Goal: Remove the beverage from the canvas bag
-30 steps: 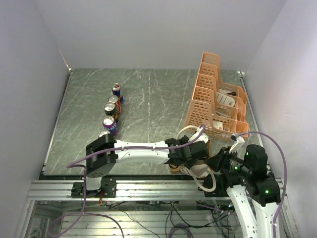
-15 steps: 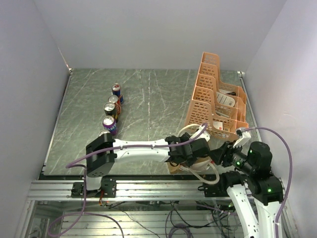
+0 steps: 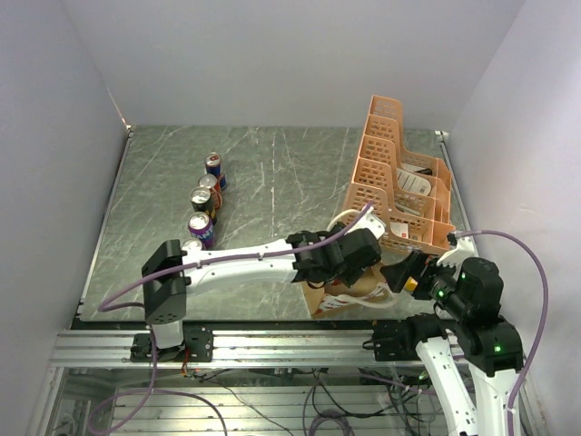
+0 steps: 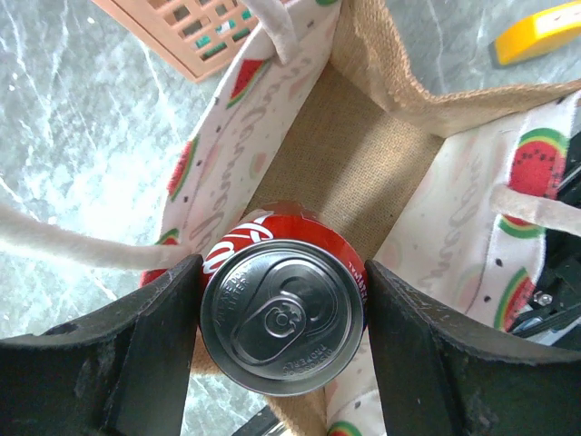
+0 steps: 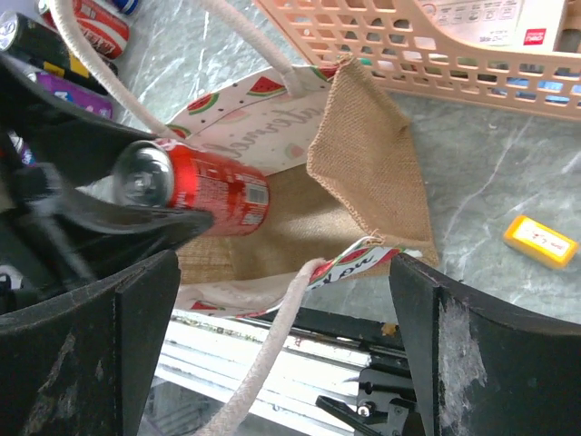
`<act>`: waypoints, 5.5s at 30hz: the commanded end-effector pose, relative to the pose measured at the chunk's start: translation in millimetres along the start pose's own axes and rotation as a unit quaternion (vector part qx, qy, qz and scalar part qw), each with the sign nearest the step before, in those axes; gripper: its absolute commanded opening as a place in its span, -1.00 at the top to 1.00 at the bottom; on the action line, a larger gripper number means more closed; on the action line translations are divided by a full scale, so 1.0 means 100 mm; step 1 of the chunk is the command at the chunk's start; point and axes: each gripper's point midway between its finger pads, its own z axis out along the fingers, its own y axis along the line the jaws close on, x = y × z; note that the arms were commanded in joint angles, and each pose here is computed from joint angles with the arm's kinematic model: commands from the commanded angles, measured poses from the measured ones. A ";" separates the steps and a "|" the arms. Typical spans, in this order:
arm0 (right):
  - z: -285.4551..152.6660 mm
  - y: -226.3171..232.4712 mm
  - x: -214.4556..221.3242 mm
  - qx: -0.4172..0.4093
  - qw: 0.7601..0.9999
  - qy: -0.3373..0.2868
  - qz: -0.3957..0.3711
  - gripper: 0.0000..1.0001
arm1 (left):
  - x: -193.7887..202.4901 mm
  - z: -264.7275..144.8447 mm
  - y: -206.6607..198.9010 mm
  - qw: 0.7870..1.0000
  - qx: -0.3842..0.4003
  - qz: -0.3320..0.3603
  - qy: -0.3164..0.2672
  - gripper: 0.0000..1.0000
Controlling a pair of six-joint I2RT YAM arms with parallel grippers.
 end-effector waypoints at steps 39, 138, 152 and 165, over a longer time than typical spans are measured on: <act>-0.07 -0.13 -0.10 0.025 0.997 -0.078 0.017 -1.00 | 1.36 -0.73 1.83 0.930 -0.259 -0.260 -0.009 0.86; -0.34 0.39 -1.92 0.038 0.963 -0.251 -0.086 -1.00 | -1.01 -2.99 2.34 0.881 -0.061 -0.231 -0.408 -1.00; -1.01 0.61 -2.53 0.061 0.921 -0.361 -0.134 -1.00 | -0.96 -3.51 2.46 0.858 -0.062 -0.222 -0.459 -1.00; -1.17 0.57 -2.60 0.082 0.912 -0.383 -0.126 -1.00 | -0.84 -3.67 2.58 0.846 -0.080 -0.241 -0.470 -1.00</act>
